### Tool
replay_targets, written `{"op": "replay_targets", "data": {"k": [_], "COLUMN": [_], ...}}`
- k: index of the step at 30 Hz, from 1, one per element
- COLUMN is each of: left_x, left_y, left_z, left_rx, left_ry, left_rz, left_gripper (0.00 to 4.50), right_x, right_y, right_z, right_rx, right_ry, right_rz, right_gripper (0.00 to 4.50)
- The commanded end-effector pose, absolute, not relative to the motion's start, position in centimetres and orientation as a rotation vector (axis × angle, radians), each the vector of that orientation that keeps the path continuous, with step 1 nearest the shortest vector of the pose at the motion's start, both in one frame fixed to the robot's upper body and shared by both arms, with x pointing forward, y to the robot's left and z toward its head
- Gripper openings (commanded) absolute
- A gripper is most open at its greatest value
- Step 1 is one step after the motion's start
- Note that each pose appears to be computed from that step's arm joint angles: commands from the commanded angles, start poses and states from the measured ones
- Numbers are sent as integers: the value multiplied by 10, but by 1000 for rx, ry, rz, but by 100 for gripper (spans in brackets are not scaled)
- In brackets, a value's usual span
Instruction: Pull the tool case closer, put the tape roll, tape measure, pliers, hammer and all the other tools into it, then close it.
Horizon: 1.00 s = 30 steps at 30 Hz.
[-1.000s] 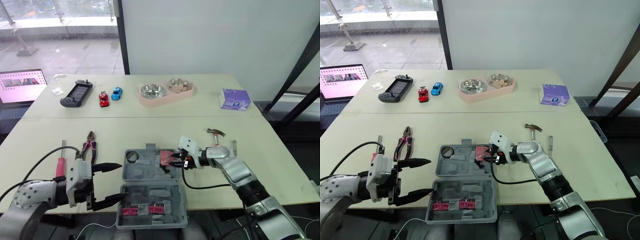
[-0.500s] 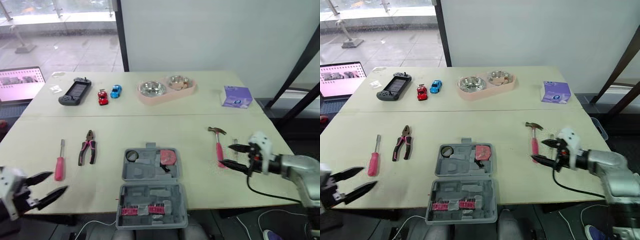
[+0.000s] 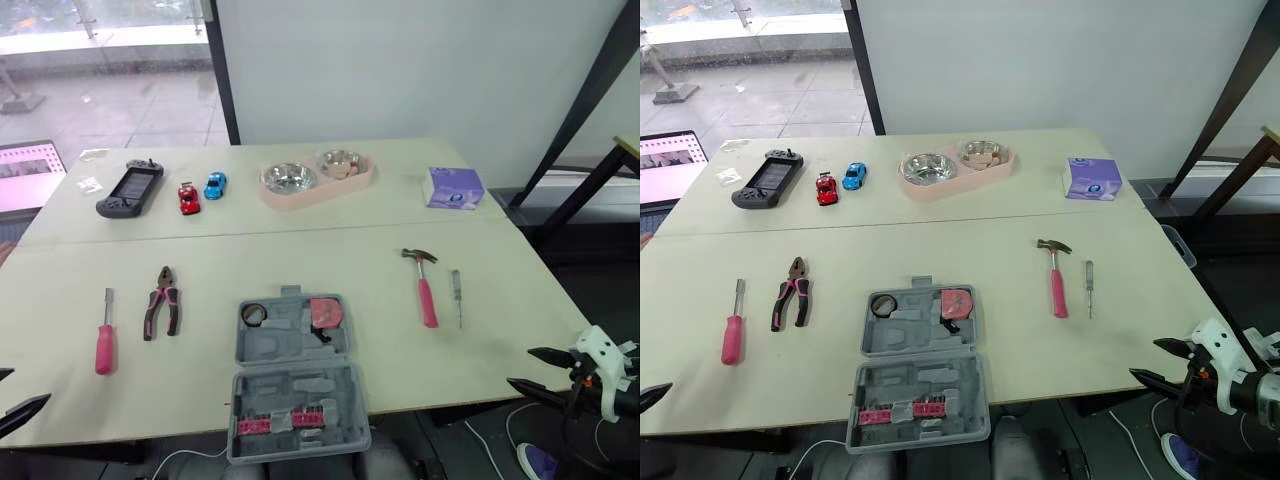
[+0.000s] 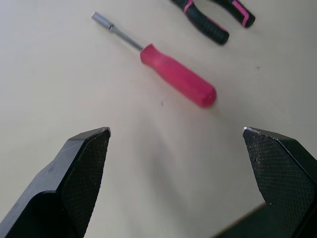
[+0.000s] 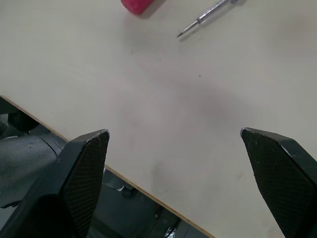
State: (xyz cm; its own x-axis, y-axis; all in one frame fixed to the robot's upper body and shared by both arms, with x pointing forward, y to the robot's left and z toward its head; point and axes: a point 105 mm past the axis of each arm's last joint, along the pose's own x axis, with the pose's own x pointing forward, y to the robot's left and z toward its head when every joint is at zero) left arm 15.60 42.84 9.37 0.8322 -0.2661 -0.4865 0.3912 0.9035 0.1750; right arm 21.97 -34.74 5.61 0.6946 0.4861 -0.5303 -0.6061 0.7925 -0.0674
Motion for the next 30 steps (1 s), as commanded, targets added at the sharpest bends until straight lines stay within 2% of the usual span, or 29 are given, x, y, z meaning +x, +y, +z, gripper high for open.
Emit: {"op": "replay_targets", "data": {"k": [1, 9, 15, 17, 20, 22, 26, 30], "left_x": [155, 155, 182, 189, 207, 218, 248, 280], "left_y": [429, 425, 407, 392, 360, 344, 324, 317], "left_z": [94, 93, 113, 113, 98, 102, 100, 106], "left_rx": [289, 264, 169, 107, -134, -203, -217, -126], "left_ry": [468, 413, 46, -3, 41, 20, 79, 133], "left_rz": [-356, -329, -14, 54, 133, 115, 120, 137], "left_gripper": [450, 450, 450, 450, 450, 450, 450, 450], "right_x": [221, 228, 248, 250, 256, 260, 273, 280], "right_y": [-351, -340, -277, -249, -197, -177, -135, -104], "right_z": [62, 71, 114, 125, 146, 153, 166, 170], "right_rx": [-270, -251, -155, -130, -108, -119, -165, -223], "right_ry": [493, 444, 301, 276, 211, 180, 123, 88], "right_rz": [605, 625, 774, 854, 996, 1046, 1147, 1234], "right_gripper": [447, 447, 447, 447, 447, 447, 447, 447]}}
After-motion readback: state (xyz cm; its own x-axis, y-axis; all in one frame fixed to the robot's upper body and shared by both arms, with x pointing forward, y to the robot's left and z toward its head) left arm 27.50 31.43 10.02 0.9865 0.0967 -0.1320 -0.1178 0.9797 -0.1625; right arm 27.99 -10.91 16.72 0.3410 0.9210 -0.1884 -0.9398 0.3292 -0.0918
